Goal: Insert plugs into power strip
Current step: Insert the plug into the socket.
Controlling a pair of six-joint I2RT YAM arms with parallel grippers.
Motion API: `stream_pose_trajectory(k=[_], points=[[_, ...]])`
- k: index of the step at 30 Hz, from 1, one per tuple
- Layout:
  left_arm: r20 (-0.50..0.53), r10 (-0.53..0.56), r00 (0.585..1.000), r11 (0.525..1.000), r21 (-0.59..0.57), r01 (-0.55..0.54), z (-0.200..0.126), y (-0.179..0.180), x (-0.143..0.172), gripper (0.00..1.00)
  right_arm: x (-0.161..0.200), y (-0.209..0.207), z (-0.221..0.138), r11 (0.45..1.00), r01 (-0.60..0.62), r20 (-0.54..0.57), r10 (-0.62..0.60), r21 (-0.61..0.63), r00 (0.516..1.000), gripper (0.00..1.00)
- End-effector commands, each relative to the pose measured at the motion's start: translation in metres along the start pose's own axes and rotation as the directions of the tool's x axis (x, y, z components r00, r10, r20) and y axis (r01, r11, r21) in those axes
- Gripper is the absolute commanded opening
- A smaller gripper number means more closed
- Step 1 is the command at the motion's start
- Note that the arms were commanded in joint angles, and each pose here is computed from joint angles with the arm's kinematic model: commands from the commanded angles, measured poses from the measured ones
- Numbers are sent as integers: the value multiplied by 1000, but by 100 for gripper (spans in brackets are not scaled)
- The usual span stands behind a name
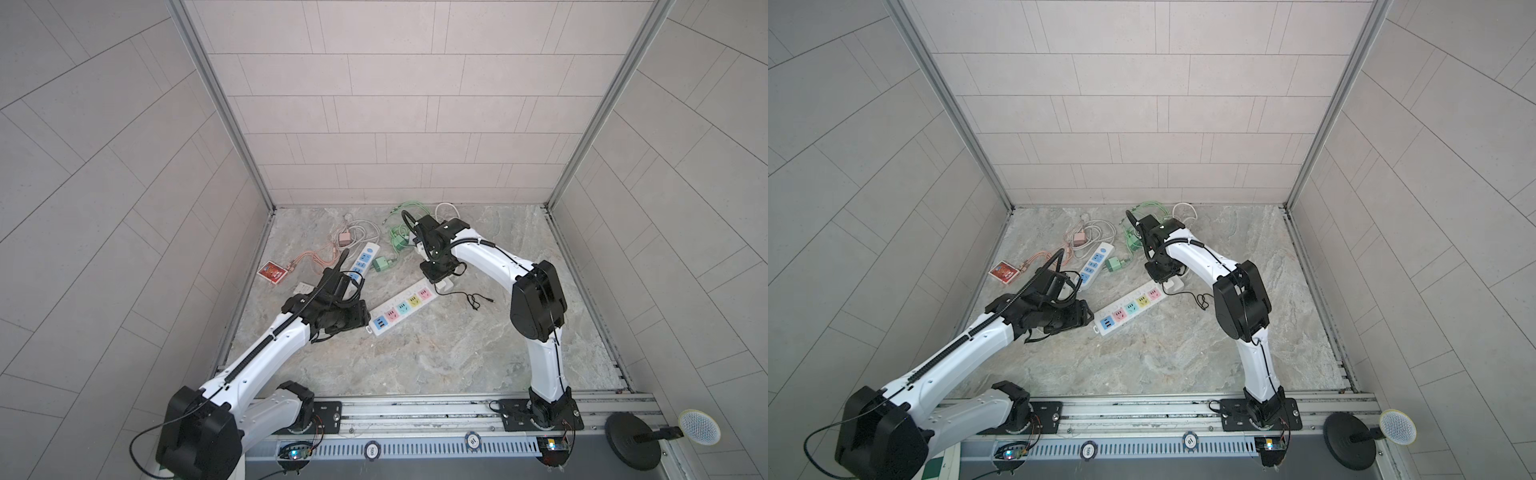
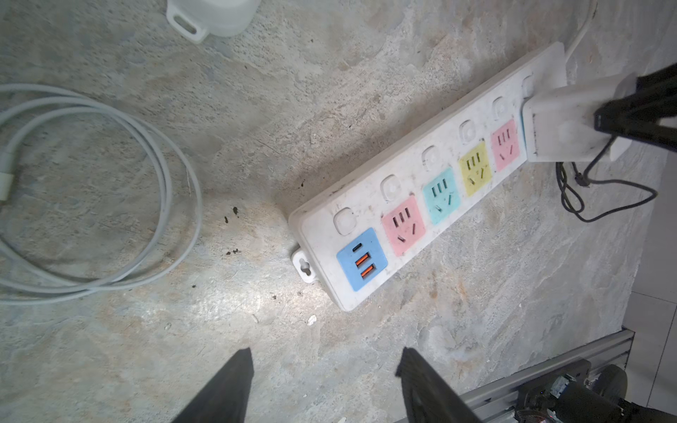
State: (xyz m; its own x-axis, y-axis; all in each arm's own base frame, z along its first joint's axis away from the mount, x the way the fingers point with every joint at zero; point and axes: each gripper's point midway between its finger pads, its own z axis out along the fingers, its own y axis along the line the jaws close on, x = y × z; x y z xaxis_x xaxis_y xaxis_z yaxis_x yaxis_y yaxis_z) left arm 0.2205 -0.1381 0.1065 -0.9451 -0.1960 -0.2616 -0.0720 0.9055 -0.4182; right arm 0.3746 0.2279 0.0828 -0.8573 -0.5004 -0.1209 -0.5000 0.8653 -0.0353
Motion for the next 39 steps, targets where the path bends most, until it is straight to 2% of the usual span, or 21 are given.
stream_pose_trajectory(k=[1,9,13,18,23,29,33,39], points=[[7,-7,1000,1000,9,7,-4,-2,-1,70,34,35,110,991,13,-184,-37,-133,982,6],[18,-13,1000,1000,2,13,-8,1,1,70,40,35,111,990,15,-187,-41,-138,981,6],[29,-18,999,1000,-18,19,-8,4,-2,70,33,33,96,990,21,-152,-42,-136,988,11],[63,-30,998,998,-58,34,-3,9,-13,70,12,26,61,993,28,-63,-36,-116,997,21],[144,-26,989,995,-87,39,1,6,-41,71,-8,17,18,994,26,45,-21,-107,999,29],[216,-12,976,998,-62,26,3,-19,-85,72,-27,3,-21,989,4,152,19,-150,988,35],[208,3,978,998,-62,10,12,-35,-109,72,-31,1,-43,984,12,194,23,-176,981,37],[187,0,982,999,-46,9,41,-54,-140,72,-18,1,-65,983,22,221,19,-182,975,38]])
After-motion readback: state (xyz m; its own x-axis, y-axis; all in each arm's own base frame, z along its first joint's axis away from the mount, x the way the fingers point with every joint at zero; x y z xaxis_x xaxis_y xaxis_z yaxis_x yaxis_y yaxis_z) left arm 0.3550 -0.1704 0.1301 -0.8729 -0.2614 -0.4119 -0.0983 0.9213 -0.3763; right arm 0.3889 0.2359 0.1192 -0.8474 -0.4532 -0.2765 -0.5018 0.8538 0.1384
